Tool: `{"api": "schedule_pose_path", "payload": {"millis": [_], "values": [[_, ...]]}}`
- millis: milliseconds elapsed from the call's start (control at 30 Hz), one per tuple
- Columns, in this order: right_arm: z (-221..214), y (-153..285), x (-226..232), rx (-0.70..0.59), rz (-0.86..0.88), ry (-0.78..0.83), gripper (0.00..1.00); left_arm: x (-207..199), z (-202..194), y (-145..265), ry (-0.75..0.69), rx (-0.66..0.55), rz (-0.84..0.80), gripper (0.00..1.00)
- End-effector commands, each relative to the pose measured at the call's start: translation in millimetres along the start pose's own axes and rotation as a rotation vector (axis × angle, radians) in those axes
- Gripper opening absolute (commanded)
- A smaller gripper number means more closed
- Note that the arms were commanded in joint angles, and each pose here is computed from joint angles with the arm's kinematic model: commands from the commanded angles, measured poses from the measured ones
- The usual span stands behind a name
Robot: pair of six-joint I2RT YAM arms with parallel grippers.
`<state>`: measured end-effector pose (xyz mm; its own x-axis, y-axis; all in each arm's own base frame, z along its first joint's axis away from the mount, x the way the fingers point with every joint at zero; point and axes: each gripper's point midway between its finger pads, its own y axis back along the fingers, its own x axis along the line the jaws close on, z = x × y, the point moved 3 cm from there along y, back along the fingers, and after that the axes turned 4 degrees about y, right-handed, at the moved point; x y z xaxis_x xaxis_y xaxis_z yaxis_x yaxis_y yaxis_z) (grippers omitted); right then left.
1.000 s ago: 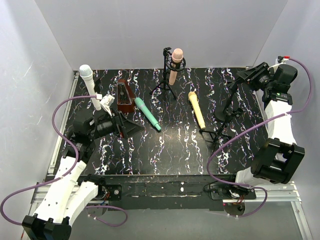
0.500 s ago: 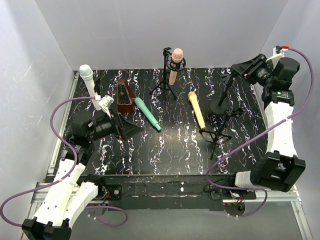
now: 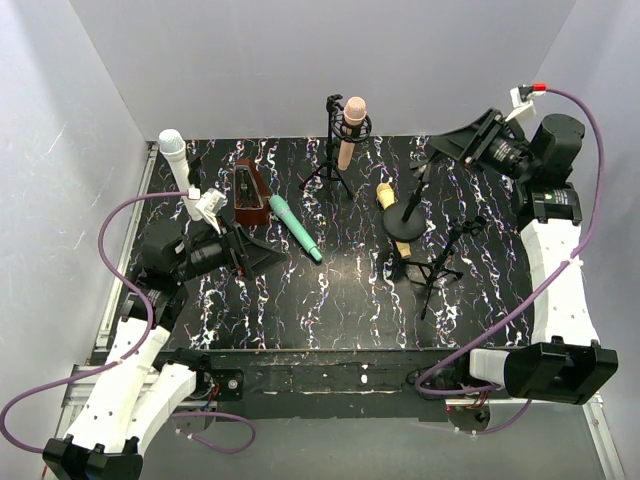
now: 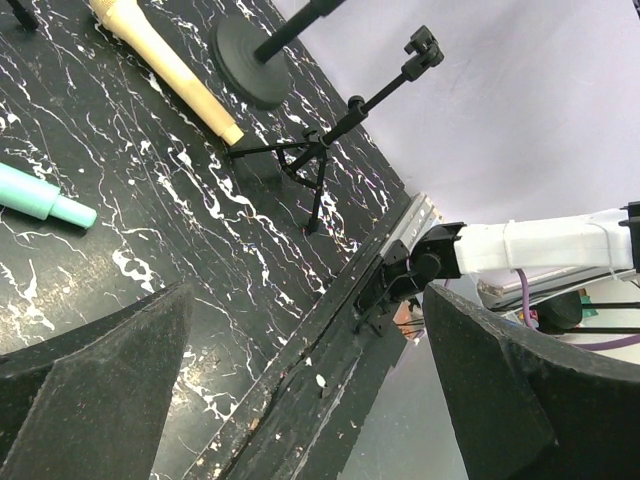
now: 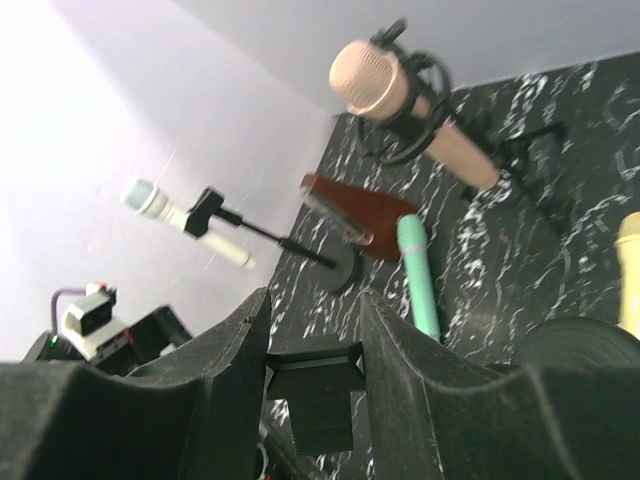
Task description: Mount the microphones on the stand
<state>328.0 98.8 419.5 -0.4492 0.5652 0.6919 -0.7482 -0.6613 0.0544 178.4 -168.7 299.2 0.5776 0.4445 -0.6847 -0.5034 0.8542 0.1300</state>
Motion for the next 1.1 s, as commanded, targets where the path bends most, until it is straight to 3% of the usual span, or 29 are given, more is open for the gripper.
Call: {"api": "schedule_pose_path", "payload": {"millis": [0, 433, 1067], "values": [[-11.8, 9.1, 44.4, 0.035, 0.163, 0.057, 0.09, -11.1, 9.8, 3.7, -0.046, -0.017, -0.009, 0.98], [-77.9, 3.6, 63.3, 0.231, 0.316, -0.016, 0.09, -10.3, 11.3, 4.5, -0.046, -0.028, 0.005, 0.98], [-135.4, -3.2, 56.0, 0.377, 0.376, 0.009, 0.09, -6.8, 13.8, -0.2, -0.041, -0.029, 0.005, 0.98]]}}
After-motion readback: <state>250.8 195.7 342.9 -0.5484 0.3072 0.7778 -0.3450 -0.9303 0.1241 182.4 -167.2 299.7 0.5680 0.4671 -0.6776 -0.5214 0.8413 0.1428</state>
